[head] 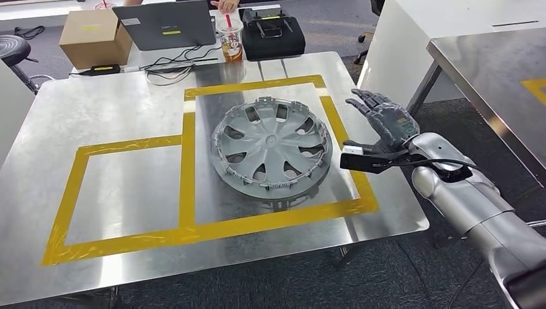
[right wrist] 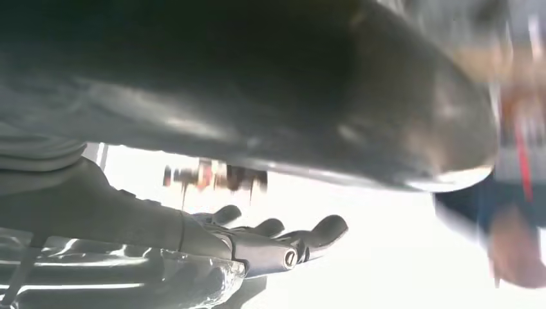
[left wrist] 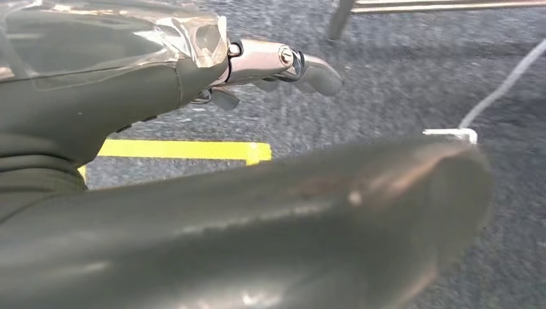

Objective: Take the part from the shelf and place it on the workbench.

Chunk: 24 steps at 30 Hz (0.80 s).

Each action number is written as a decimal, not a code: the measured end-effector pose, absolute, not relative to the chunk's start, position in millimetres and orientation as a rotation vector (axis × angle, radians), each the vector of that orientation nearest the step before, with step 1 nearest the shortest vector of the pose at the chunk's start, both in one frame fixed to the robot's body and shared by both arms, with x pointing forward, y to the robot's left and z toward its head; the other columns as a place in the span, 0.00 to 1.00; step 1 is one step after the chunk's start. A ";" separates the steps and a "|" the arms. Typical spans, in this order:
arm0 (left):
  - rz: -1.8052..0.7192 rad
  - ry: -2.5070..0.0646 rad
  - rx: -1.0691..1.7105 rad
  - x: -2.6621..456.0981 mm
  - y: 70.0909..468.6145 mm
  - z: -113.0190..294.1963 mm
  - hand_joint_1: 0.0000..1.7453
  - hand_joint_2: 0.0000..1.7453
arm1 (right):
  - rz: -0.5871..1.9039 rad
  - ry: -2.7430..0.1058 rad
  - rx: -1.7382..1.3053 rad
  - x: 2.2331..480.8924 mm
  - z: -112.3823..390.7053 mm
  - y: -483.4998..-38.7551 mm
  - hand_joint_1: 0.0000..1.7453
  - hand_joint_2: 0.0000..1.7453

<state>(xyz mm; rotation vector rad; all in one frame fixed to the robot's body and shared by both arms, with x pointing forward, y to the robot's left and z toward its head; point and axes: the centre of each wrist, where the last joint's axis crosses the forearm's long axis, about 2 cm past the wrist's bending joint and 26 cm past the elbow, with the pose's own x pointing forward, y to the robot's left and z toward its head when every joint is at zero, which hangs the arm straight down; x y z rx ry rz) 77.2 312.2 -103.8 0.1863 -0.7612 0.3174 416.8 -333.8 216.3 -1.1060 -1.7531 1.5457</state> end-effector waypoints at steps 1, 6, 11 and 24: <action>0.317 -0.751 0.192 75.9 311.1 -104.1 0.00 0.00 | 1.463 -1.846 -1.158 412.6 213.2 -333.8 0.00 0.00; 0.317 -0.709 0.226 72.8 303.9 -104.7 0.00 0.00 | 1.207 -2.143 -1.251 391.8 199.6 -332.4 0.00 0.00; 0.333 -0.669 0.249 69.4 296.7 -105.7 0.00 0.00 | 0.831 -2.336 -1.159 370.7 192.9 -319.0 0.00 0.00; 0.379 -0.605 0.248 52.0 288.1 -109.0 0.00 0.00 | 0.077 -2.285 -0.723 316.0 178.5 -285.6 0.00 0.00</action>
